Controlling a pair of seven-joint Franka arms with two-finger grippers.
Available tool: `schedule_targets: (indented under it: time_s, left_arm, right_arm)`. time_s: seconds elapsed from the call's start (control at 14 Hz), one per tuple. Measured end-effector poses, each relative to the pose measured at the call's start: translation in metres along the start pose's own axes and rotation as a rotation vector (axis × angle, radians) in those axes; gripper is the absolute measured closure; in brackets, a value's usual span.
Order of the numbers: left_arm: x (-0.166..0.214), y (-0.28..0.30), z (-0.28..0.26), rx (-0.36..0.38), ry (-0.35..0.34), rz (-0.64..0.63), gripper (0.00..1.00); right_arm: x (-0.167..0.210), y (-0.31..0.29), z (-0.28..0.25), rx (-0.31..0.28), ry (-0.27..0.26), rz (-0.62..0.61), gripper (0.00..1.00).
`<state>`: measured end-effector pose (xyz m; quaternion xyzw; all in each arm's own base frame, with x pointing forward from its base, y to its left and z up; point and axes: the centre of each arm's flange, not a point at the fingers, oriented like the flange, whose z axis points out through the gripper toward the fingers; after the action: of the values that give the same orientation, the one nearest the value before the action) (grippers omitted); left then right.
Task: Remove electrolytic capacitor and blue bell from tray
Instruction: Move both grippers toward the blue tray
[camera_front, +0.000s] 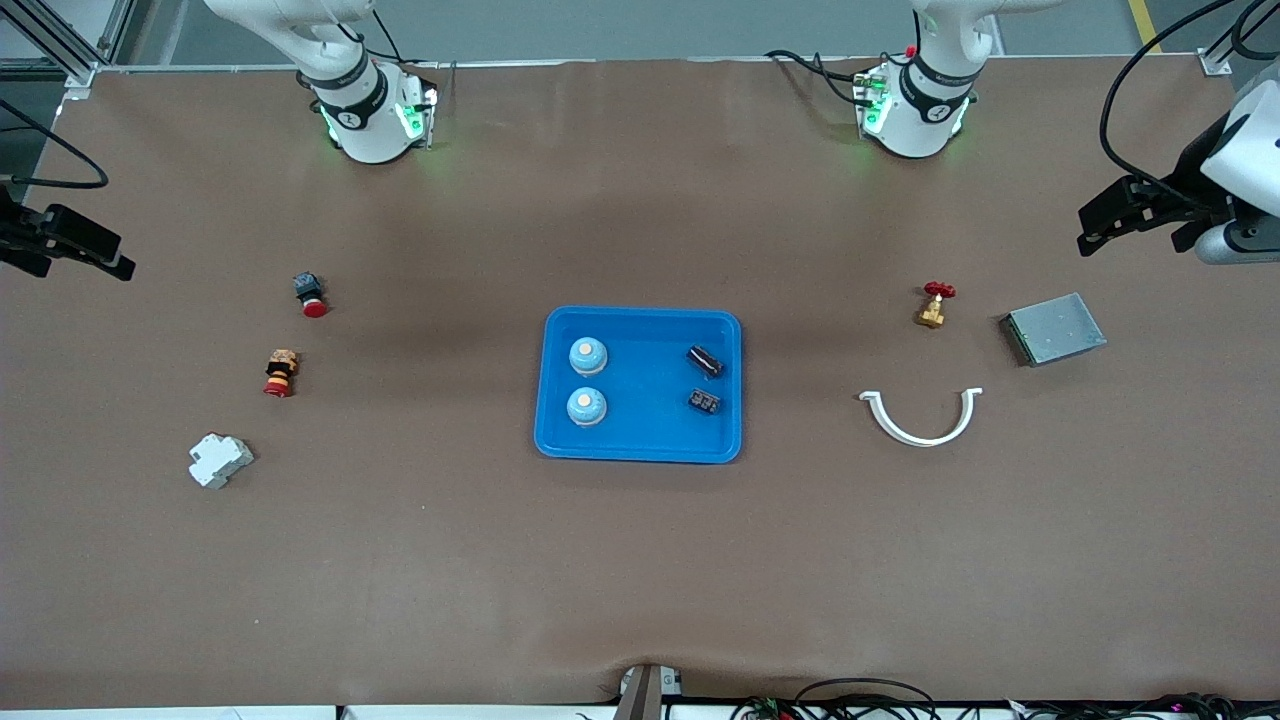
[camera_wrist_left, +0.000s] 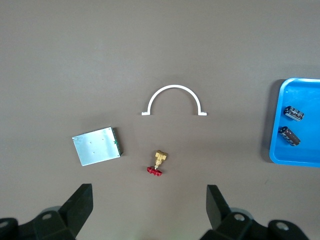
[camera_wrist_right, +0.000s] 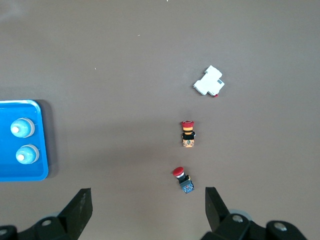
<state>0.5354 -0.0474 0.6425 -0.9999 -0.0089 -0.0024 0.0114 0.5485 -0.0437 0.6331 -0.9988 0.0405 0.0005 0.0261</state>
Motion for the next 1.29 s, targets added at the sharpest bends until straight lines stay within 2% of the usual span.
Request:
schedule_targets:
  time_s: [0.57, 1.07, 1.29]
  left_arm:
    - [0.002, 0.003, 0.004, 0.000, -0.010, 0.006, 0.00]
    - [0.041, 0.007, 0.089, -0.006, -0.165, 0.017, 0.00]
    - [0.051, 0.004, 0.113, -0.009, -0.206, 0.012, 0.00]
  right_arm:
    - [0.000, 0.000, 0.000, 0.000, 0.001, 0.000, 0.00]
    - [0.000, 0.000, 0.000, 0.000, 0.001, 0.001, 0.00]
    - [0.001, 0.000, 0.001, 0.000, -0.002, 0.001, 0.00]
